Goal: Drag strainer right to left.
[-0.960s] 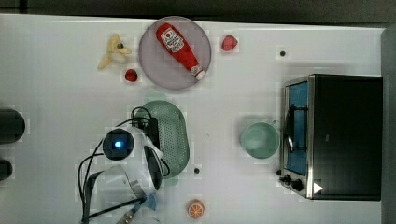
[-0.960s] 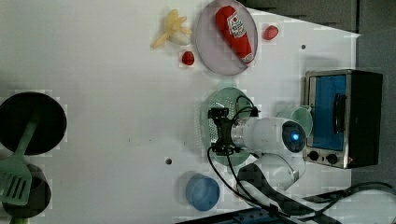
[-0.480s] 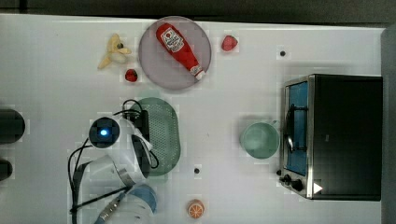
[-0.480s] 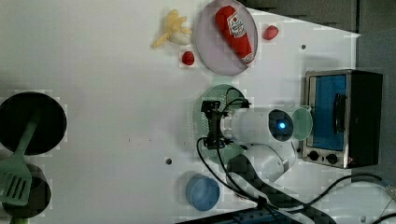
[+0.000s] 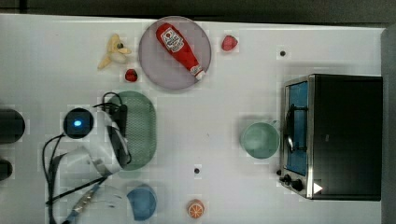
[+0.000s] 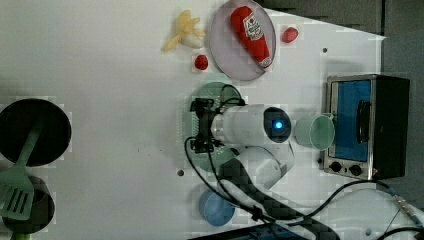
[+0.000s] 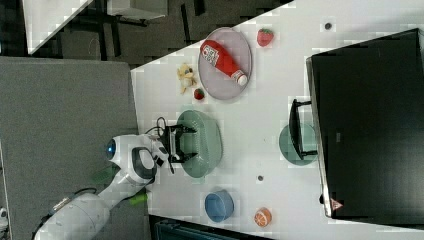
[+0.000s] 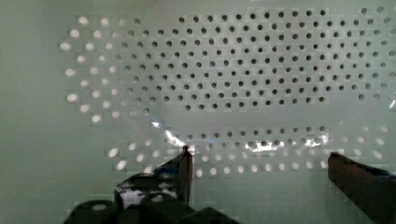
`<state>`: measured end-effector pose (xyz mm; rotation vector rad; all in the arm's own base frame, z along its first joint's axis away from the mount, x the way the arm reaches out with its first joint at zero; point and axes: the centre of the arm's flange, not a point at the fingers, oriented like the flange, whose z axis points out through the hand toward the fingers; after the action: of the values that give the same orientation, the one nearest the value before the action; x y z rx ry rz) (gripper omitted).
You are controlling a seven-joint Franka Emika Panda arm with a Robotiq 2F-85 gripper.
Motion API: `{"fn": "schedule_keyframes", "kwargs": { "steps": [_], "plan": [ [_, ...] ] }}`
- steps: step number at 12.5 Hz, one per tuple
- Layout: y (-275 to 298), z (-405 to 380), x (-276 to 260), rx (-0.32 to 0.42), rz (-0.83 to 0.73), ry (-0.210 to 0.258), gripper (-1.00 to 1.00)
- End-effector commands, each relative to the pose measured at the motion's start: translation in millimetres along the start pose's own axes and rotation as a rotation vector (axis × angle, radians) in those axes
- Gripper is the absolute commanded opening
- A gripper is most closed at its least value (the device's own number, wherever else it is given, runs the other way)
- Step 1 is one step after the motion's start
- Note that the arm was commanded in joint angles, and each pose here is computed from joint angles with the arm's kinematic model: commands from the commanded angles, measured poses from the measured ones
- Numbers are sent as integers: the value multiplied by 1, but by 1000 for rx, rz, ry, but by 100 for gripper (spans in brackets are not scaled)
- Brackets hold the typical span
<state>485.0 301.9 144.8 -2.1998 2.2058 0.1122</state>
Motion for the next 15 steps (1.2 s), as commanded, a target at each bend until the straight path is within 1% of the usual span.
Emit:
{"fn": "schedule_keyframes", "kwargs": {
  "steps": [1,5,8,10,13,15],
  "plan": [
    [17,-2,-54,-5,12,-32,100],
    [19,0,-85,-24,4,-52,100],
    [21,-3,-100,-22,4,-65,100],
    [21,-4,-107,-25,45,-76,100],
    [21,-15,-109,-16,8,-74,100],
    [17,-47,-106,-32,-53,-55,100]
  ]
}}
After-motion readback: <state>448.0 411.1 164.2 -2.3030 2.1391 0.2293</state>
